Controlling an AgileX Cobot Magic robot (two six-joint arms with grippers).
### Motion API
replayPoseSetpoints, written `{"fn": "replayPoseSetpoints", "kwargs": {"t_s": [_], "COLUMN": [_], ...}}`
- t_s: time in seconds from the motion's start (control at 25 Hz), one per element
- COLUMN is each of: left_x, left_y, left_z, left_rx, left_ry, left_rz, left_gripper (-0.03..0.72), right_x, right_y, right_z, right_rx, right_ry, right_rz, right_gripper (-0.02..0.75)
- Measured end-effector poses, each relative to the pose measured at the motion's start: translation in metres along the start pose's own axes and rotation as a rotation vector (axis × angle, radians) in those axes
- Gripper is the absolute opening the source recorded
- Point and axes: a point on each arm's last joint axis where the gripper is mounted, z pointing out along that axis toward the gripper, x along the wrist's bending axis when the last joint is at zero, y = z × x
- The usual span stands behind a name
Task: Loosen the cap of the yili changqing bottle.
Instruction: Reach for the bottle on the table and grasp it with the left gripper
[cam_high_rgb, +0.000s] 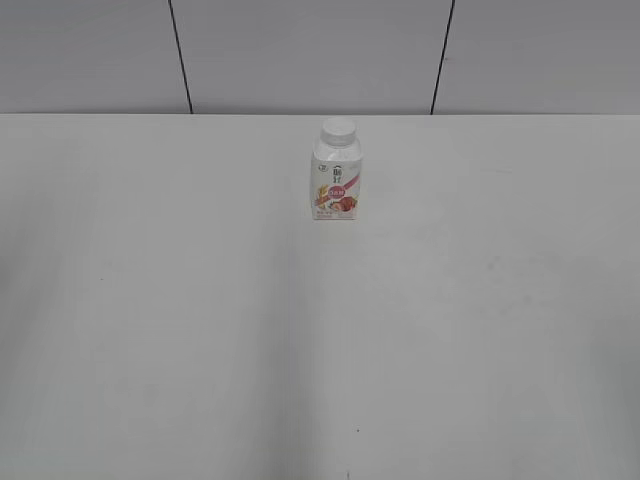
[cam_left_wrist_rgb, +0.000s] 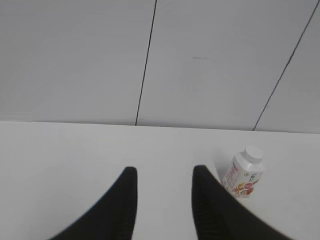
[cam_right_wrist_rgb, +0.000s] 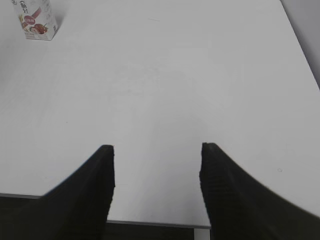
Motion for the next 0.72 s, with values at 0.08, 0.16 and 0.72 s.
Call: {"fn": "replayPoseSetpoints", "kwargs": {"t_s": [0.08,0.16,0.72], "left_x": [0.0,0.001,0.011], "left_y": [0.002,0.002,-0.007], "left_z": [0.022,0.044,0.145], "left_rx": [0.029,0.053,0.013], "left_ry": [-0.005,-0.002,0.042], "left_rz": [0.011,0.023,0.182], "left_gripper": [0.239,0.239,0.239], "right_x": [0.0,0.0,0.0], "right_y": [0.0,0.0,0.0], "right_z": [0.0,0.0,0.0], "right_rx": [0.0,0.0,0.0], "right_ry": [0.0,0.0,0.0], "right_rz": [0.0,0.0,0.0], "right_gripper": [0.439,0.439,0.439]}}
